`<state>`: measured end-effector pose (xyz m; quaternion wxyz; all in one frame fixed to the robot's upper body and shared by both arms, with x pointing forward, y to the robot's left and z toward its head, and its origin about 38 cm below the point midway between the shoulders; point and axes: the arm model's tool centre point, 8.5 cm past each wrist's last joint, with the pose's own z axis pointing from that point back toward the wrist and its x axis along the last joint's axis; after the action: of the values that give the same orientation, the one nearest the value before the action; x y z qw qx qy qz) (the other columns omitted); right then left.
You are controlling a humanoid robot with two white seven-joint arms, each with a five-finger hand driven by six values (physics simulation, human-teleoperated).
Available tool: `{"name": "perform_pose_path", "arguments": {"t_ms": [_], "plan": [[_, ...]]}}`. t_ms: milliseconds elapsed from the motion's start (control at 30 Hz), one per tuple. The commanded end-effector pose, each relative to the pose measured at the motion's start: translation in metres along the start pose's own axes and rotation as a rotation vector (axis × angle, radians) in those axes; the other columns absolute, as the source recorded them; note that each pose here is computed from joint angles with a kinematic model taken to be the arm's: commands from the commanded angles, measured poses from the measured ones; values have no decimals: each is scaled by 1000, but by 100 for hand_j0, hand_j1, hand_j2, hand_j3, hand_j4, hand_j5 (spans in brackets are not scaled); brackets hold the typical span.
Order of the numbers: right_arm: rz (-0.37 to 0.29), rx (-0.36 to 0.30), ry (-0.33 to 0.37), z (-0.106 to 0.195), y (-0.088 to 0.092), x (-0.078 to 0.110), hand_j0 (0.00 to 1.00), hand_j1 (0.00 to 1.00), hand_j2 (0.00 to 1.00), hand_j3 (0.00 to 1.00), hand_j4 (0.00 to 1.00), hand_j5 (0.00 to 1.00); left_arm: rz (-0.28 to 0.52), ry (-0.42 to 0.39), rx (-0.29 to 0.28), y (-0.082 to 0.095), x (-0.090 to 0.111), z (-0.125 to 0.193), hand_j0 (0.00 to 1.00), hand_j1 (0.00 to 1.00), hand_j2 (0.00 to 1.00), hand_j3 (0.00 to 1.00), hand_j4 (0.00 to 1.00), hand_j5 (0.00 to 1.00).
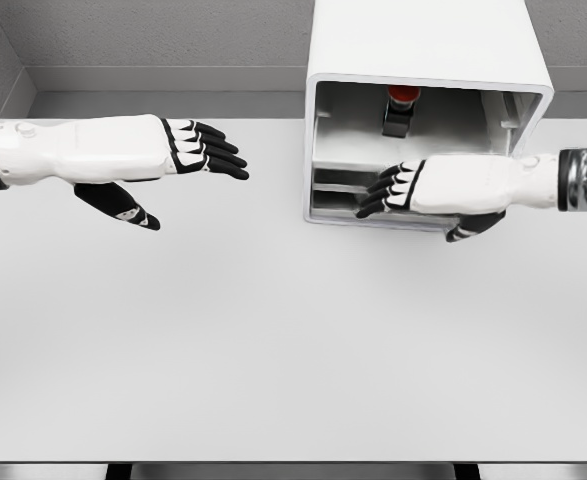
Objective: Slide open multi-storey tabletop storage cabinets and put open load switch and slide close multi-storey tabletop storage cabinets
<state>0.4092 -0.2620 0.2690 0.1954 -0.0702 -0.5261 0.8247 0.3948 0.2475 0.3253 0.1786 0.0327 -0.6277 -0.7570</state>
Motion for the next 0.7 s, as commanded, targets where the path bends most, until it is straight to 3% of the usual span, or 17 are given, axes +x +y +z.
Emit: {"name": "perform_pose_path", "arguments": {"t_ms": [0, 133, 233, 400, 533, 667], "plan": [[-37, 2, 17, 14, 10, 0, 100, 100, 100, 100, 100, 100, 6, 0, 4, 0, 0, 0, 100, 100, 100, 100, 100, 100], [-189, 40, 34, 36, 47, 1, 100, 100, 100, 100, 100, 100, 9, 2, 0, -1, -1, 0, 100, 100, 100, 100, 100, 100], [-222, 83, 38, 37, 65, 2, 100, 100, 100, 100, 100, 100, 6, 5, 3, 0, -1, 2, 100, 100, 100, 100, 100, 100], [-232, 85, 57, 40, 68, -4, 100, 100, 100, 100, 100, 100, 6, 3, 3, 0, -1, 1, 100, 100, 100, 100, 100, 100], [-241, 84, 111, 57, 69, -13, 100, 100, 100, 100, 100, 100, 5, 5, 2, 0, -1, 1, 100, 100, 100, 100, 100, 100], [-202, 33, 122, 59, 48, -19, 100, 100, 100, 100, 100, 100, 6, 6, 0, 0, -1, 1, 100, 100, 100, 100, 100, 100]]}}
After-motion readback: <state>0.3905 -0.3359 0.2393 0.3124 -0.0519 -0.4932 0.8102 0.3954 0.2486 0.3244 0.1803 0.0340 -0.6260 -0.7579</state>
